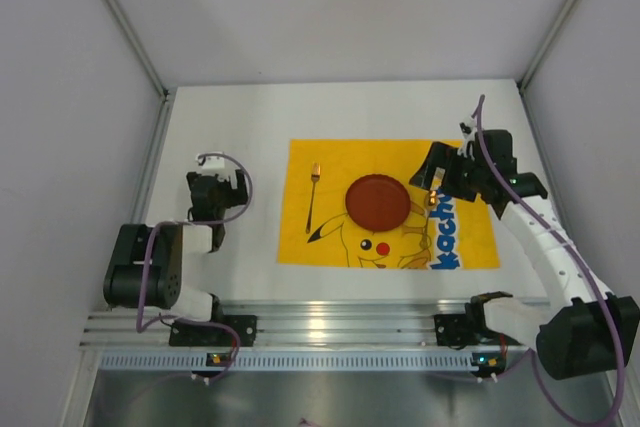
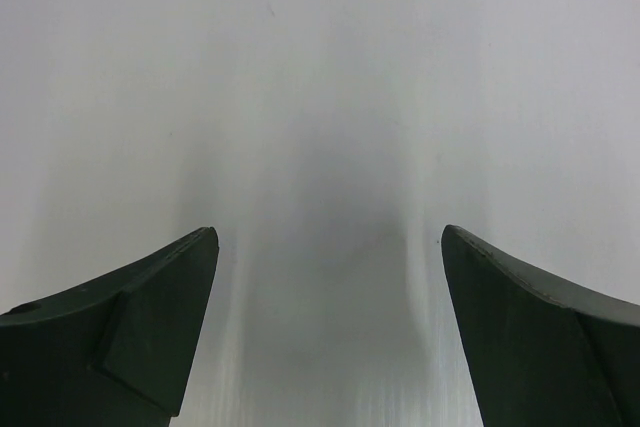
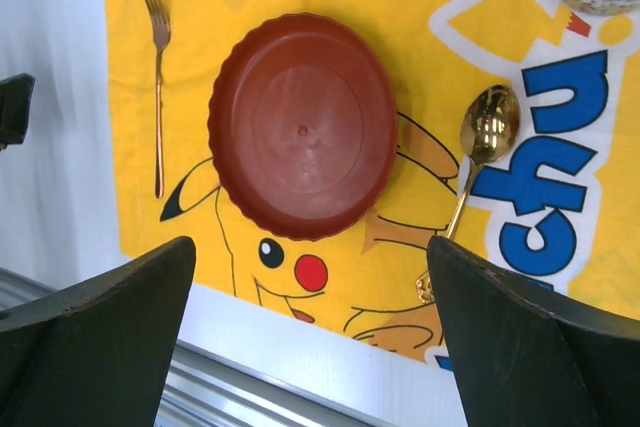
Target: Set the dinner table for one person
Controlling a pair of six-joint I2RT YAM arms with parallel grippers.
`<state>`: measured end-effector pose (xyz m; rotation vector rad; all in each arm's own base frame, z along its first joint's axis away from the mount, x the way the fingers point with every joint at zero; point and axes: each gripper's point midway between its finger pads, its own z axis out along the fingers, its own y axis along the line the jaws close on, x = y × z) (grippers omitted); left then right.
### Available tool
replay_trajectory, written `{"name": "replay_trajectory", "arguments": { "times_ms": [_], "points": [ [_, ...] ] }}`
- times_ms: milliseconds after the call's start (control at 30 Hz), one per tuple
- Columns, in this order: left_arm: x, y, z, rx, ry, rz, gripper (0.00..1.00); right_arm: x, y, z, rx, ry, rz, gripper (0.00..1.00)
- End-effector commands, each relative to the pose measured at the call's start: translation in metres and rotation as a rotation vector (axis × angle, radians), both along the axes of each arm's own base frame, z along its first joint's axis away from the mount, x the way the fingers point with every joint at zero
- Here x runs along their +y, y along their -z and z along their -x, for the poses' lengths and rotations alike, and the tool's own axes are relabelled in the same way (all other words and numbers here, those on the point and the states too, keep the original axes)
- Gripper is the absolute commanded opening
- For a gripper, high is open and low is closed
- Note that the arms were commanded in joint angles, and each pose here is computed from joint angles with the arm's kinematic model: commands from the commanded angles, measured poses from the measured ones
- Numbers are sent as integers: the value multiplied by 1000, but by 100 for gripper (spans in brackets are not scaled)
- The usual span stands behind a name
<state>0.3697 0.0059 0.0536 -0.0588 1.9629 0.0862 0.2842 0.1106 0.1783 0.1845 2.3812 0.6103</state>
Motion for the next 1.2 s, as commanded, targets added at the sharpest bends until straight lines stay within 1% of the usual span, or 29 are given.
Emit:
{"name": "replay_trajectory", "arguments": {
  "times_ms": [0,33,100,200,300,333,400,467,500,533,567,600,633,667,700,767,833,867,900,967,1000,1033,1167],
  "points": [
    [-15,-30,-28,-169,103,77,99,14,-28,-8,-167,-70,-26,100],
    [-13,-39,-34,-259,98,65,99,13,-32,-8,-187,-62,-30,100],
    [-13,-28,-23,-243,93,75,99,11,-33,-13,-220,-47,-22,100],
    [-14,-29,-23,-231,96,81,98,4,-29,-20,-248,-7,4,100],
    [-14,-27,-24,-228,94,77,98,5,-18,-27,-254,-13,16,100],
    [-13,-27,-24,-225,91,74,98,2,-9,-33,-239,-5,35,100],
    [-13,-27,-24,-226,92,74,98,-13,5,-42,-210,74,98,100],
    [-13,-28,-24,-226,91,75,99,-19,13,-53,-231,93,140,100],
    [-13,-29,-24,-229,93,76,98,-22,19,-56,-253,88,159,100],
    [-13,-28,-23,-228,93,76,99,-21,7,-65,-364,39,198,100],
    [-13,-27,-23,-226,90,75,99,-23,5,-67,-410,24,220,100],
    [-13,-28,-24,-229,91,75,98,-31,18,-64,-414,33,262,100],
    [-13,-28,-23,-228,93,76,98,-38,19,-62,-434,37,302,100],
    [-13,-28,-24,-229,91,75,99,-46,15,-68,-477,73,333,100],
    [-13,-28,-23,-228,91,75,98,-52,28,-64,-464,78,360,100],
    [-13,-28,-24,-229,93,76,98,-61,36,-65,-491,83,404,100],
    [-13,-28,-23,-228,93,76,98,-68,41,-64,-575,116,425,99],
    [-13,-28,-23,-228,93,76,98,-75,42,-64,-604,163,439,100],
    [-13,-28,-23,-228,93,76,98,-80,40,-62,-689,204,437,100],
    [-13,-28,-24,-231,92,72,98,-88,38,-58,-779,218,501,100],
    [-13,-28,-24,-232,92,73,98,-96,51,-49,-782,237,535,100],
    [-13,-29,-24,-234,94,72,98,-100,35,-54,-865,281,537,100],
    [-12,-29,-24,-237,91,72,99,-104,28,-67,-924,273,517,100]
  ]
}}
